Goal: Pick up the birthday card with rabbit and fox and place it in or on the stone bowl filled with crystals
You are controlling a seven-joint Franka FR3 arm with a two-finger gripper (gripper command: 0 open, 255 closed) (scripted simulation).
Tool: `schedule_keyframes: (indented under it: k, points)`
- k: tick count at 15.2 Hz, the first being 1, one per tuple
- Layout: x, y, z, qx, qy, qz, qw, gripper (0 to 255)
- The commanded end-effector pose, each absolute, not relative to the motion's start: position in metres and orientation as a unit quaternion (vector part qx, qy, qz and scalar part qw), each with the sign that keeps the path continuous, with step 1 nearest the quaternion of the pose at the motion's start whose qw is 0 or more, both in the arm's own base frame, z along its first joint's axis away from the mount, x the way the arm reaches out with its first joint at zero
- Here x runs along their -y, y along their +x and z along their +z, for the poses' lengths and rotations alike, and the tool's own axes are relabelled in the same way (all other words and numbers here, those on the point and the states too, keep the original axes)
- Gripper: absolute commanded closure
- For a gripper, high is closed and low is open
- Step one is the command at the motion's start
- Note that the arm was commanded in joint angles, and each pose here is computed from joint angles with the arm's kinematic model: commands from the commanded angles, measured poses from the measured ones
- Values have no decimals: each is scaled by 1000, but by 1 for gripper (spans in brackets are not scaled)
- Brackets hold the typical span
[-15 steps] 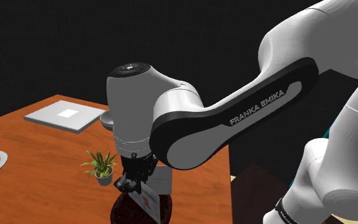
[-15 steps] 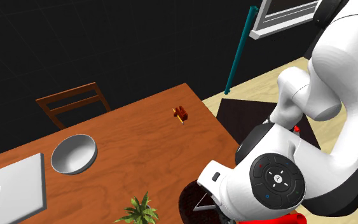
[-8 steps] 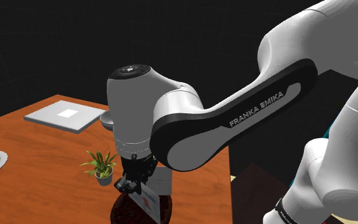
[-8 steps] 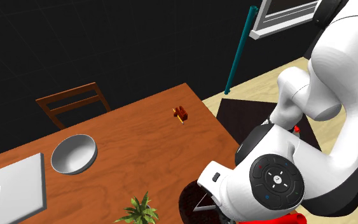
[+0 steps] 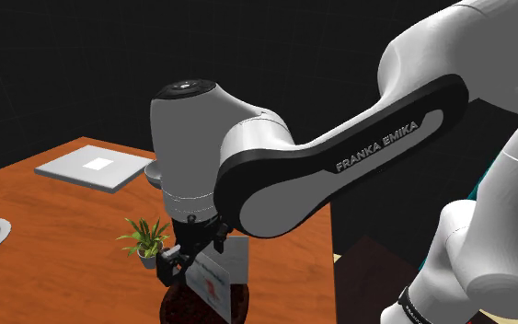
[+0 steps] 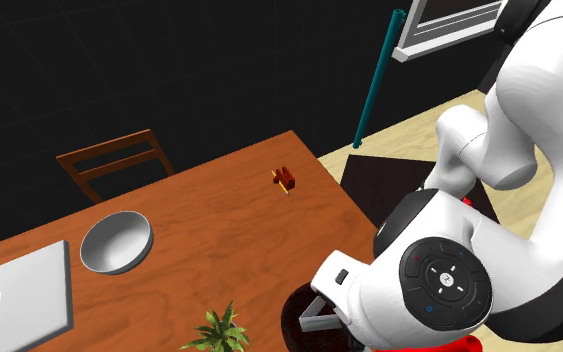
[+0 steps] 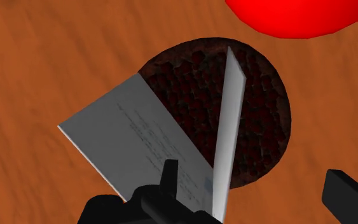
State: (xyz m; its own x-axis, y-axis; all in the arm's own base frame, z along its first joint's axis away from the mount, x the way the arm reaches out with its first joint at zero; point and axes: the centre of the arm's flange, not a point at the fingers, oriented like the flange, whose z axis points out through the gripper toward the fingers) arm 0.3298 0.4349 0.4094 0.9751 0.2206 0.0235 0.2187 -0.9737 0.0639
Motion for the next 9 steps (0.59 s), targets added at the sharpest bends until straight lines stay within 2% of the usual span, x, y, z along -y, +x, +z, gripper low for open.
schedule_keyframes:
  k: [1,9]
  points:
    - [-434,328,433,-111,993,15,31,0]
    - [-435,328,443,-111,993,15,31,0]
